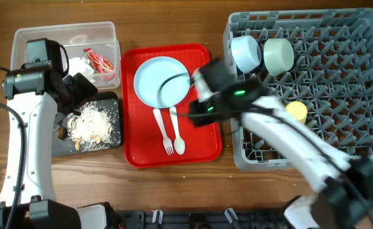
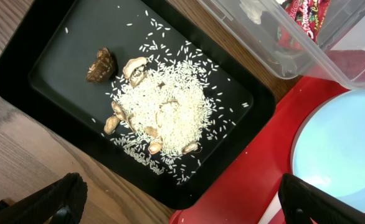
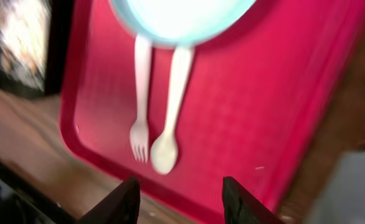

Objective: Sort waste into correct bins and load items into the dishwasher rack
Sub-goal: 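Grasp the white spoon on the red tray with the right gripper, then drop the white spoon into the dish rack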

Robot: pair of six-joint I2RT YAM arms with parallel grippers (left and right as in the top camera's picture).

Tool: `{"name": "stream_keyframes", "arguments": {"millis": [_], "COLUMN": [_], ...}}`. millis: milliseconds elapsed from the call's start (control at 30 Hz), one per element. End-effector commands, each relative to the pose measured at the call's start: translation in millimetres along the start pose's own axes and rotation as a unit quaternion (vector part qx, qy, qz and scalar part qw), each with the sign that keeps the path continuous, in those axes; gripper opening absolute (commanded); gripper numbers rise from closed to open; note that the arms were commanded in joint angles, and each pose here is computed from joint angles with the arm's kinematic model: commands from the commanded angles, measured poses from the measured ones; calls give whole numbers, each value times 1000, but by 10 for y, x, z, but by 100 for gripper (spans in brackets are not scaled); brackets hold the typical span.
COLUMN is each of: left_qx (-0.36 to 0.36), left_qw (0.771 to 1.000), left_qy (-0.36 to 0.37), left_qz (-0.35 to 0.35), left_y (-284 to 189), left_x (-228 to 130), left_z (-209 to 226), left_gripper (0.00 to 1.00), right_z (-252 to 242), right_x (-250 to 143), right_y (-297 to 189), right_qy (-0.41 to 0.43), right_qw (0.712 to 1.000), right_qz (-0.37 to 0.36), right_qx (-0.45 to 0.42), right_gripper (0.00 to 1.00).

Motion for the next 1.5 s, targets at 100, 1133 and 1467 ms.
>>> {"name": "stream_keyframes", "arguments": {"millis": [100, 1133, 1467], "left_qx": [2, 2, 2], "left_qw": [1000, 1000, 1000], "left_qy": [-7, -7, -7], "left_qz": [-5, -5, -6], "left_y": [-22, -22, -22], "left_x": [16, 16, 17], "left_z": [19, 19, 18], "left_gripper": [100, 100, 100], "right_z": [180, 222, -100], "right_x": [-340, -598, -280], "right_y": [895, 1226, 493], "right_qy": [52, 90, 93], "right_qw": [992, 979, 985], "right_qz": [109, 177, 81], "right_qx": [-45, -41, -125], "right_gripper": [47, 5, 4]}}
Point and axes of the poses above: each gripper's point midway between its finger pads, its own y axis out along the fingers, its own z axis along the line the jaws close on, x = y × z, the point moved 4 cm from there along -y, back along the fingers, and after that the axes turned 8 degrees about -y, right-handed, at the moved point
